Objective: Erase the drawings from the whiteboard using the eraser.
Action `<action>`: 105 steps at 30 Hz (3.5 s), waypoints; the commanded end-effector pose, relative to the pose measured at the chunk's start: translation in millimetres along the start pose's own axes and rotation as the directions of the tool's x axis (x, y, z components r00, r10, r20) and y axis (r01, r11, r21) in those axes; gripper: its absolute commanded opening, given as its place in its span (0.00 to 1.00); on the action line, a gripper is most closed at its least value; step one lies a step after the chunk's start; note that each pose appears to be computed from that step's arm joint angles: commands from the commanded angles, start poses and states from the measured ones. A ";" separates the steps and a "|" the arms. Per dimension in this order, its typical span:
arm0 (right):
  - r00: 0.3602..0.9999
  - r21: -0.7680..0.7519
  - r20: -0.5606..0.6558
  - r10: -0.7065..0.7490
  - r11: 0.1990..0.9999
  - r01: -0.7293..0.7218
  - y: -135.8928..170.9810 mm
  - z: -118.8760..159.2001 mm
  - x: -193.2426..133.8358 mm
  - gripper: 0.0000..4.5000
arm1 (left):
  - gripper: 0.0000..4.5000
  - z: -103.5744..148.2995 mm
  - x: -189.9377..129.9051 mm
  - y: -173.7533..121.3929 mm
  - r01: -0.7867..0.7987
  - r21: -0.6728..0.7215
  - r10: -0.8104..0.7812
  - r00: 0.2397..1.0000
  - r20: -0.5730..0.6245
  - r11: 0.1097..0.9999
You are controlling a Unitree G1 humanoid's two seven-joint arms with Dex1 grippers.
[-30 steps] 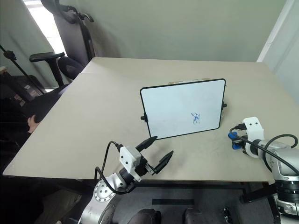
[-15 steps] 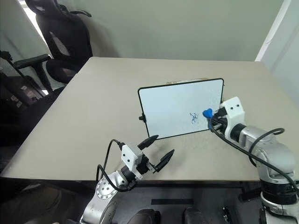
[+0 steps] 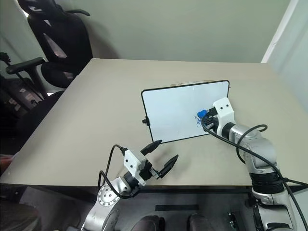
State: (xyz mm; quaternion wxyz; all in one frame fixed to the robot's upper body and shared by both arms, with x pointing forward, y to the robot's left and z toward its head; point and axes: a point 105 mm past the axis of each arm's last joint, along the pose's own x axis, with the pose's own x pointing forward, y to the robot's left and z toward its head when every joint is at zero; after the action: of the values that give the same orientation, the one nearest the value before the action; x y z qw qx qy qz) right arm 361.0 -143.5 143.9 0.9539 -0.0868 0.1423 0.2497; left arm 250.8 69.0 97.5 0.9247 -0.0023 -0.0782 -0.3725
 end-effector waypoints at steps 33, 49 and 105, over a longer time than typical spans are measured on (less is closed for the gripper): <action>0.995 -0.051 -0.101 0.010 0.999 -0.015 5.1 9.0 26.9 0.05 | 1.00 20.1 -6.9 -0.5 -0.029 0.021 0.028 0.998 0.064 0.999; 0.999 -0.047 -0.044 0.022 0.999 -0.024 10.7 23.5 23.6 0.05 | 1.00 17.3 -3.8 -1.0 -0.020 0.017 0.019 0.998 0.060 1.000; 1.000 -0.051 0.015 0.021 0.998 -0.020 9.7 55.0 22.4 0.05 | 1.00 21.3 -7.8 -3.1 -0.032 0.011 0.031 0.997 0.068 0.999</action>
State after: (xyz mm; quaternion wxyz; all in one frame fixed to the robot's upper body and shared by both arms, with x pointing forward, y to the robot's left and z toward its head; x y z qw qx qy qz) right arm 380.4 -103.8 142.9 0.9303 -0.1072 0.2071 0.2831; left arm 241.1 74.3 104.0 0.9307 -0.0078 -0.0861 -0.3553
